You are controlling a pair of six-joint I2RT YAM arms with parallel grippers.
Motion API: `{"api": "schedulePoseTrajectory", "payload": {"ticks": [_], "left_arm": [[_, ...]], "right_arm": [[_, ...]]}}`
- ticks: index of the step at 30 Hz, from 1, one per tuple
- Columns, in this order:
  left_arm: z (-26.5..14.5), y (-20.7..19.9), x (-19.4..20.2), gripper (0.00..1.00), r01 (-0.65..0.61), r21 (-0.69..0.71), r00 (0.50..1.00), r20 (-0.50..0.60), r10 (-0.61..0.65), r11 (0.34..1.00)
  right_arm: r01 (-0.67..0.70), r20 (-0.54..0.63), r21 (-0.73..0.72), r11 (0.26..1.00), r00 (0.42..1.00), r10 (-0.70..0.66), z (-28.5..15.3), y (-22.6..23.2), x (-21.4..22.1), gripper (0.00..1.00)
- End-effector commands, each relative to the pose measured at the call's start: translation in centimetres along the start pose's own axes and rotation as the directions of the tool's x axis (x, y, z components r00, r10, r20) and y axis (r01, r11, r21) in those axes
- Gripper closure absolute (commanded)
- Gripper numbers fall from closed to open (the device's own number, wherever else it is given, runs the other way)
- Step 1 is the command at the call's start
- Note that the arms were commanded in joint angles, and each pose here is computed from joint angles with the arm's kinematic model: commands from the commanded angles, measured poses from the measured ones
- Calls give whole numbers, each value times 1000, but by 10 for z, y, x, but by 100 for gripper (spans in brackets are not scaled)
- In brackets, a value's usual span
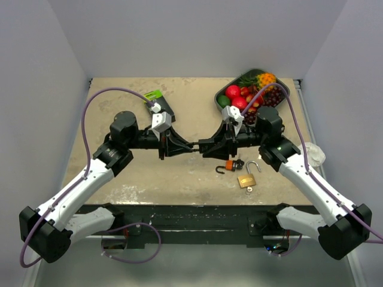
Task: Lock with the key
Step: Lock the lock.
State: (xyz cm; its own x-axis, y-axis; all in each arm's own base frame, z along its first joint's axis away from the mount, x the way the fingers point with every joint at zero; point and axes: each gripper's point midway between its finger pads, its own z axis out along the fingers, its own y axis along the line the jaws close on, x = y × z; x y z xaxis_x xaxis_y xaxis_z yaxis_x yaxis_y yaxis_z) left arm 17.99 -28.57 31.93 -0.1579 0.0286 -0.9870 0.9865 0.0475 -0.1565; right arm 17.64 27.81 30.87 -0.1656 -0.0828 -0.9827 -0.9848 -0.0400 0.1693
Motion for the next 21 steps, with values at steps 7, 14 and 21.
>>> {"api": "schedulePoseTrajectory", "payload": {"ticks": [7,14,21], "left_arm": [[-1,4,-31,75,-121,-32,991,55,123,992],[-31,32,3,45,-84,-124,995,-57,77,989],[-36,13,0,49,-83,-58,996,-33,81,995]], "right_arm": [[-6,65,-34,999,998,8,3,9,-33,100],[-36,90,-34,999,995,39,2,12,-43,100],[-17,96,-10,1000,995,18,2,8,-43,100]]}}
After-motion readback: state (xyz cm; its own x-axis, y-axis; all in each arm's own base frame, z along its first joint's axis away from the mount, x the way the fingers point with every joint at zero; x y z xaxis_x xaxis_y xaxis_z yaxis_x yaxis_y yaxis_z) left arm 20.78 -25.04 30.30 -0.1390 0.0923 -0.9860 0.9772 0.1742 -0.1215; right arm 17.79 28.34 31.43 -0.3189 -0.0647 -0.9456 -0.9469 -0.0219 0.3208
